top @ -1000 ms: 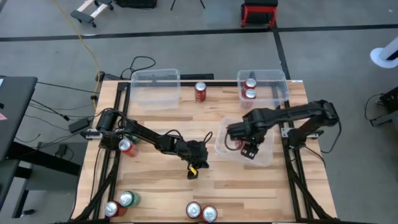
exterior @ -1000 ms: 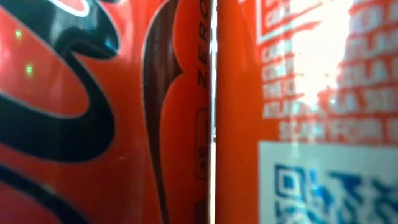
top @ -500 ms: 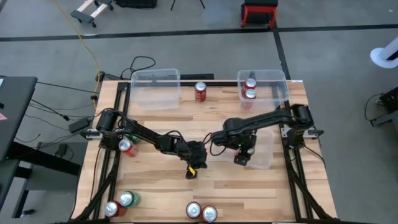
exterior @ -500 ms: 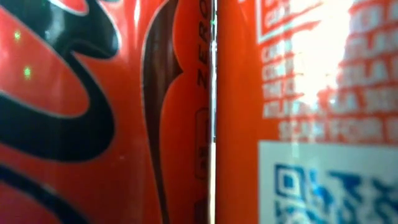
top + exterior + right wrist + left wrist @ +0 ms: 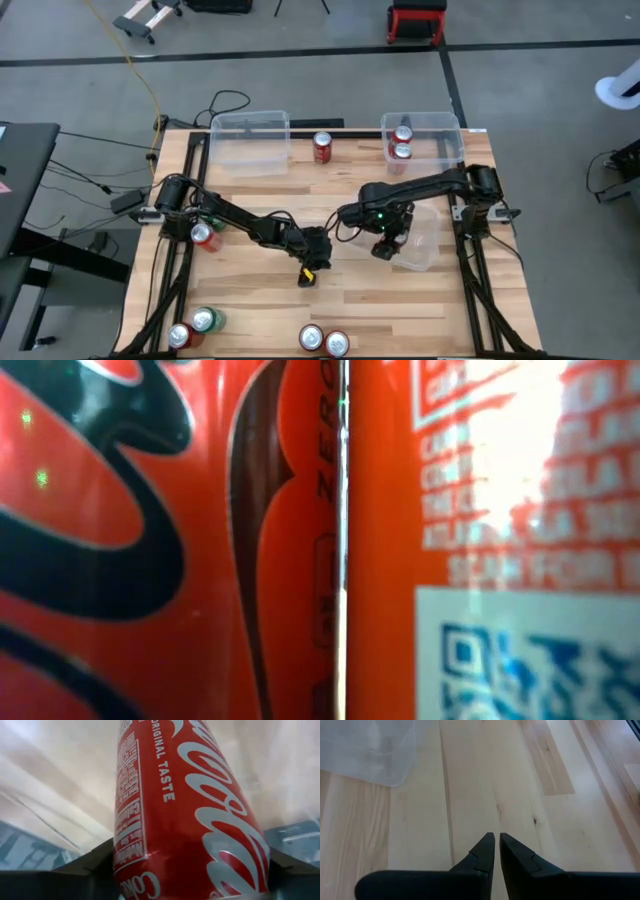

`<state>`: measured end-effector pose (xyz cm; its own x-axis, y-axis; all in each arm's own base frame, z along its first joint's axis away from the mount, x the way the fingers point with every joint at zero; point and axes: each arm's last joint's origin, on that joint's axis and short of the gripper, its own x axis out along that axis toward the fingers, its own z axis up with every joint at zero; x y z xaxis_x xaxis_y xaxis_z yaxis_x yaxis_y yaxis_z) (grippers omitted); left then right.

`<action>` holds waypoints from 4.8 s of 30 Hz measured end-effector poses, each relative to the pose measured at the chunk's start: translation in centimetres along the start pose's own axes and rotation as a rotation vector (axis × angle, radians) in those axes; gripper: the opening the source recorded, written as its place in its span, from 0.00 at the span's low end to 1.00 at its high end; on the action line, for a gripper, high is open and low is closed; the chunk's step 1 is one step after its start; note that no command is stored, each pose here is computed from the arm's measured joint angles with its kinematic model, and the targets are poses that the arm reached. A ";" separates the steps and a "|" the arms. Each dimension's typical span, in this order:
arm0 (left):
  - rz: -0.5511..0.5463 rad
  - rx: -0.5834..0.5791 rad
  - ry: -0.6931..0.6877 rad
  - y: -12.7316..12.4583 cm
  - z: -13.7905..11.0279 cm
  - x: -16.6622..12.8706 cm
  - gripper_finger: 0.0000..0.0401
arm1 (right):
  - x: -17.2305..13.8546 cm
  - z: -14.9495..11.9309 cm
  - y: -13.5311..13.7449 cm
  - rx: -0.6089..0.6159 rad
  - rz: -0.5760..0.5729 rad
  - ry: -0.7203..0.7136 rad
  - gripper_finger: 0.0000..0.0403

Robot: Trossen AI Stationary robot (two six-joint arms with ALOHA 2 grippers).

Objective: Sort soda cans
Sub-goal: Put the middle right red-white soda can into the bottom transparent bin, then move the bottom green soda can to the middle of the table

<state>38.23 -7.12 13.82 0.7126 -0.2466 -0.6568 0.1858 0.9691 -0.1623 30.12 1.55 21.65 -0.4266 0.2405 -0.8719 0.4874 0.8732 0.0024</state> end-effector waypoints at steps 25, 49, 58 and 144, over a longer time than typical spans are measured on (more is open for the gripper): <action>0.014 0.003 -0.002 0.0 0.0 0.0 0.06 | -4.2 -6.4 -1.6 0.097 0.021 -0.280 0.87; 0.026 -0.006 -0.003 0.1 0.0 0.0 0.06 | 0.5 -7.6 -0.2 0.076 0.004 -0.465 0.01; 0.026 -0.005 -0.003 0.1 0.0 0.0 0.06 | 2.2 -5.7 -1.0 0.036 0.056 -0.476 0.00; -0.105 -0.667 0.683 -10.8 -2.8 -22.1 0.41 | 3.5 -18.2 6.9 0.139 -0.082 -1.725 0.51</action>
<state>18.53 -12.14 28.05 0.1275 -0.4793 -0.8684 -0.3471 0.7986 -0.4917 18.09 16.15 27.49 0.7428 -0.5737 -0.3451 0.6043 0.7964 -0.0233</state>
